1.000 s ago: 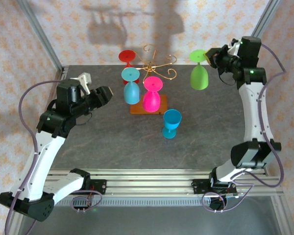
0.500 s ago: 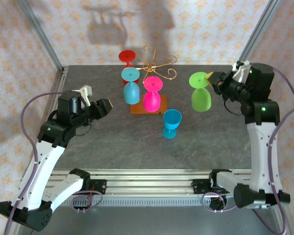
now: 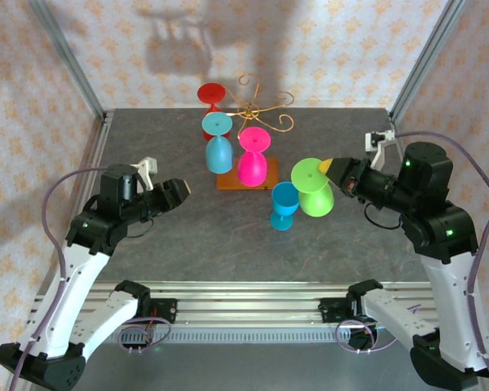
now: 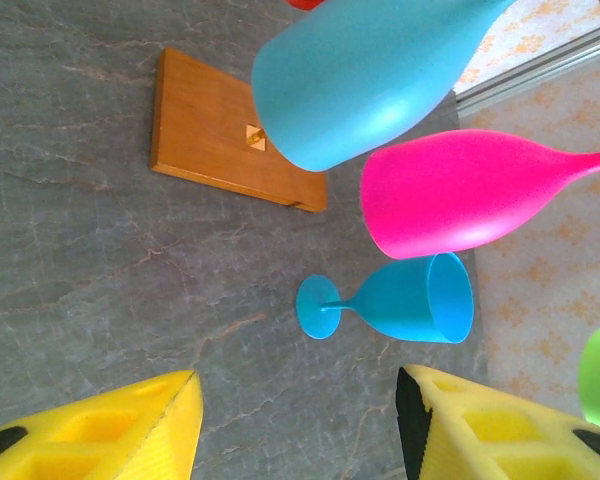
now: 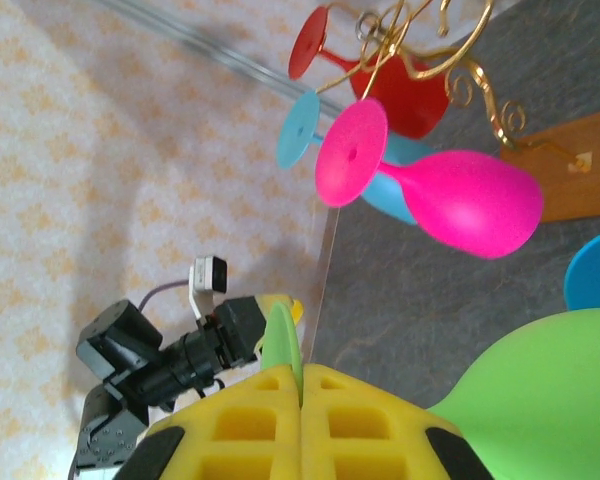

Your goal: Take the wine glass off the wine glass rack

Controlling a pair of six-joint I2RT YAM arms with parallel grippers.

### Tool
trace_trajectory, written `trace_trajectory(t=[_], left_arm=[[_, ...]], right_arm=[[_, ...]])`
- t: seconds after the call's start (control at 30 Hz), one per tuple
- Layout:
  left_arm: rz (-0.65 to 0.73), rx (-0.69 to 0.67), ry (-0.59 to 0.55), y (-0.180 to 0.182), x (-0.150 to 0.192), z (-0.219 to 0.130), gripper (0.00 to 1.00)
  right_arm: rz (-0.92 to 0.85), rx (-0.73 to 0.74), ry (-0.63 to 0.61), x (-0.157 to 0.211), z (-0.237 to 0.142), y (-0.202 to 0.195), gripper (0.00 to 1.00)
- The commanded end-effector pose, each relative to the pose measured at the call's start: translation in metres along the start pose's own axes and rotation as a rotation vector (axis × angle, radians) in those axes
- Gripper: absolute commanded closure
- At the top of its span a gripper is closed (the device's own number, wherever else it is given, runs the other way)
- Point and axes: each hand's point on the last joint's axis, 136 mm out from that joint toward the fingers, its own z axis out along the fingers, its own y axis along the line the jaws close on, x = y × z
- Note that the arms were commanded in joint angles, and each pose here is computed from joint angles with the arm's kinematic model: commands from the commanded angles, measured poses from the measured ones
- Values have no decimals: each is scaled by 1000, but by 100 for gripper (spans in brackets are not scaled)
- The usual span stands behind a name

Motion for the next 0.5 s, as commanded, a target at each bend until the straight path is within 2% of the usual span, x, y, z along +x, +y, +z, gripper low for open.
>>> trace_trajectory(t=[0.0, 0.47], left_arm=[[-8, 53, -21, -9, -2, -5, 46], [-37, 103, -23, -11, 10, -18, 45]], right_arm=[[-22, -25, -5, 3, 4, 9, 100], [-130, -102, 144, 50, 48, 44, 100]])
